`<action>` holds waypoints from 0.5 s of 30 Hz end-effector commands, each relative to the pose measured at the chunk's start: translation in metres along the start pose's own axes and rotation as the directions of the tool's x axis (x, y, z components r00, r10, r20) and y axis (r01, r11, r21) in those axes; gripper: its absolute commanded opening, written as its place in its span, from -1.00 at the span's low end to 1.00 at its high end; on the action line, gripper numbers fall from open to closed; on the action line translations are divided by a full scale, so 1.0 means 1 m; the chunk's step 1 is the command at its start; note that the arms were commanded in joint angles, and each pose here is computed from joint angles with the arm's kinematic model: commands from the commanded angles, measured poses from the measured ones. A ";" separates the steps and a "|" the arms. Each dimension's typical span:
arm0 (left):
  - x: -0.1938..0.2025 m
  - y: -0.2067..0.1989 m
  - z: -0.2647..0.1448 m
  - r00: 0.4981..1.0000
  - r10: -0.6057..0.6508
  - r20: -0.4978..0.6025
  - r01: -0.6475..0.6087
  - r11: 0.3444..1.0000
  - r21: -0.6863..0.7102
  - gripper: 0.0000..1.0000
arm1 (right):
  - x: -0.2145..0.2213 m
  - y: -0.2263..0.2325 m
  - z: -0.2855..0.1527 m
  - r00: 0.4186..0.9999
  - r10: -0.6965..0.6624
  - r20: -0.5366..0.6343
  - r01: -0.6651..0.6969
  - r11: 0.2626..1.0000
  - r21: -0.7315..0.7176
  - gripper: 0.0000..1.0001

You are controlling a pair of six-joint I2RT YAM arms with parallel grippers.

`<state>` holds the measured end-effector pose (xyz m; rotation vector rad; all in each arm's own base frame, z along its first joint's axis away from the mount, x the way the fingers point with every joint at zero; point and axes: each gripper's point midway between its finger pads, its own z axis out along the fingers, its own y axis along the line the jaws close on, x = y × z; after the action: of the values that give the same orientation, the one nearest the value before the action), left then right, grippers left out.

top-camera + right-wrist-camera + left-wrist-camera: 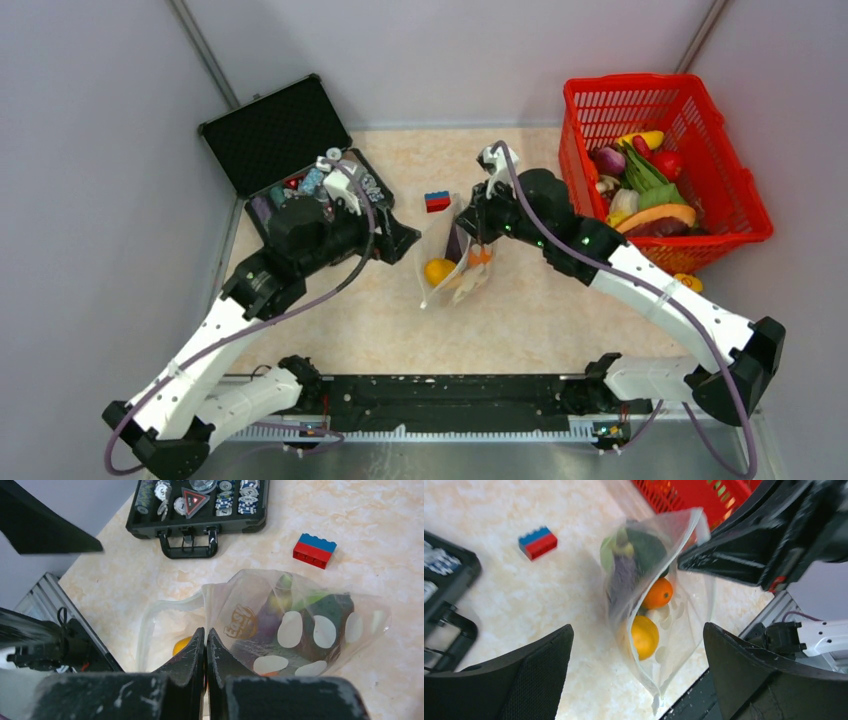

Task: Place the food in the zip-top bag and seal the zipper
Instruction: Zip the zipper food storage bag at the center of the board.

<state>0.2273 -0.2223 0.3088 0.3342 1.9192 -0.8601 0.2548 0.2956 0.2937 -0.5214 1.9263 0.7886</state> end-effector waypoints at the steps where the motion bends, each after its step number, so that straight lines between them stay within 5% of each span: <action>1: -0.038 -0.005 -0.027 0.987 0.121 0.104 -0.118 0.992 -0.036 0.97 | -0.036 0.024 -0.022 0.989 -0.118 0.085 0.125 0.988 -0.094 -1.00; 8: -0.035 -0.012 -0.030 0.983 0.175 0.064 -0.175 0.984 0.006 0.97 | -0.026 0.061 -0.047 0.949 -0.304 0.084 0.314 0.890 -0.331 -1.00; 15: -0.026 -0.048 -0.031 0.967 0.254 0.022 -0.252 0.939 0.232 0.97 | -0.009 0.081 -0.068 0.843 -0.509 0.175 0.521 0.694 -0.497 -1.00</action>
<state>0.2101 -0.2186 0.3364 0.5479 1.8422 -0.8234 0.1955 0.3018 0.3051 -1.1054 1.7186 0.8870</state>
